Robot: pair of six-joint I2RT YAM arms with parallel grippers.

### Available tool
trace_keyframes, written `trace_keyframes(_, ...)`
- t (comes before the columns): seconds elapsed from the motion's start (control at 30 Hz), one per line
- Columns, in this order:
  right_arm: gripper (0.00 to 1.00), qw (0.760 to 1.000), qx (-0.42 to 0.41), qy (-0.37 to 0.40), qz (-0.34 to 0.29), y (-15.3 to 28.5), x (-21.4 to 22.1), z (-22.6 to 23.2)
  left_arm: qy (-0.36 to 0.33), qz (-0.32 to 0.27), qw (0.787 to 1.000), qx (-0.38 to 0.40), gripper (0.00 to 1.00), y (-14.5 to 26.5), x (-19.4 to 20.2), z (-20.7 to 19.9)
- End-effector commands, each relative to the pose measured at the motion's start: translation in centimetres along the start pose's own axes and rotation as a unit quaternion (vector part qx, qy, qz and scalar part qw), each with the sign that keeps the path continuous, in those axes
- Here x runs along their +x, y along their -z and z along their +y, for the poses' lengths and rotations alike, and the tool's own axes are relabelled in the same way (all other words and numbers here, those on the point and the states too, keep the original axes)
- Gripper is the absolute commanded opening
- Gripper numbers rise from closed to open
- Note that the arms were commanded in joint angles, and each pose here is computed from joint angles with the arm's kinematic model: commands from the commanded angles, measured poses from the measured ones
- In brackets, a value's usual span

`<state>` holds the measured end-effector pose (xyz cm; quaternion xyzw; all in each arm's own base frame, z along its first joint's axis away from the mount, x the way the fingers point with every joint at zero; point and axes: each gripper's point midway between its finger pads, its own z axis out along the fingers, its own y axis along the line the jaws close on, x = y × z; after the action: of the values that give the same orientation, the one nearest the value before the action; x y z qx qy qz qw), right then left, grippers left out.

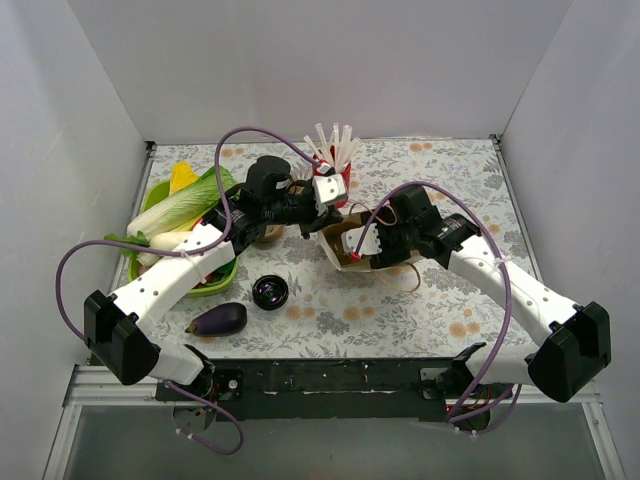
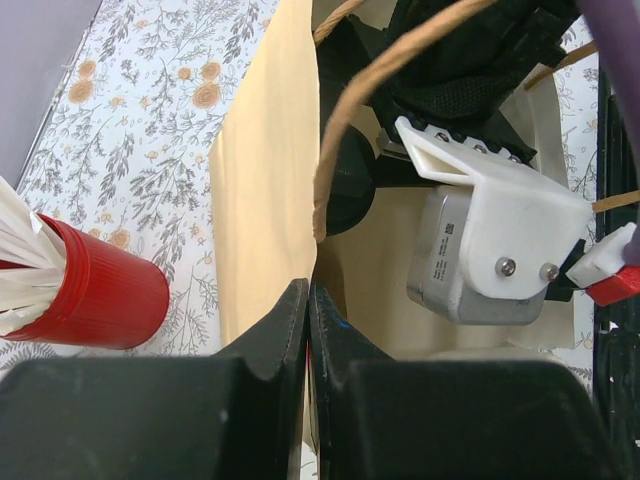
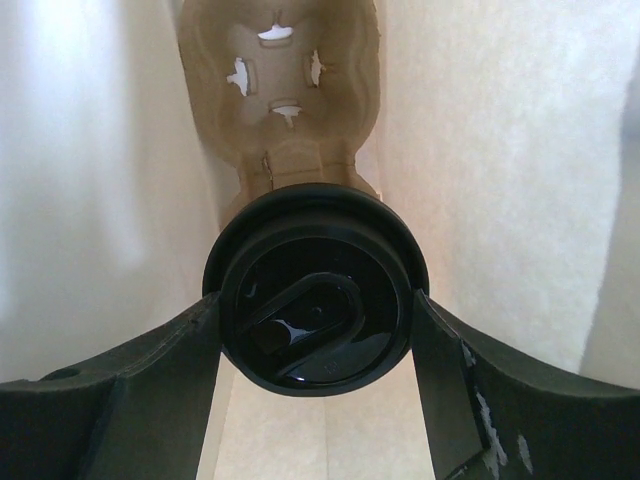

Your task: Pack the takeout coffee

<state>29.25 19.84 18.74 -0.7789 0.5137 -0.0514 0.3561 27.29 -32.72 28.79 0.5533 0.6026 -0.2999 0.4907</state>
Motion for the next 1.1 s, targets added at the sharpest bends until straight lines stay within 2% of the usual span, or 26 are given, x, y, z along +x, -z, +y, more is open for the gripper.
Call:
trace_keyframes(0.0,0.01,0.999,0.001,0.05,-0.008,-0.8,0.2,-0.7,-0.012,-0.021,1.0,0.011,0.0,0.9,-1.5,-0.2)
trace_keyframes(0.27,0.01,0.998,0.0,0.065,0.012,-1.8,2.0,-1.0,-0.005,-0.023,1.0,0.015,0.0,0.9,-1.0,0.4)
trace_keyframes(0.67,0.01,0.998,-0.002,0.062,0.01,-0.5,1.4,-3.0,-0.006,-0.02,1.0,0.02,0.0,0.8,-0.4,1.0)
trace_keyframes(0.87,0.01,0.998,-0.01,0.064,-0.001,-0.3,1.0,-2.4,-0.004,-0.023,0.999,0.024,0.0,0.7,-0.5,1.2)
trace_keyframes(1.07,0.01,0.997,-0.017,0.067,0.019,-1.3,2.1,-1.8,-0.002,-0.023,0.999,0.033,0.0,0.6,-0.6,1.1)
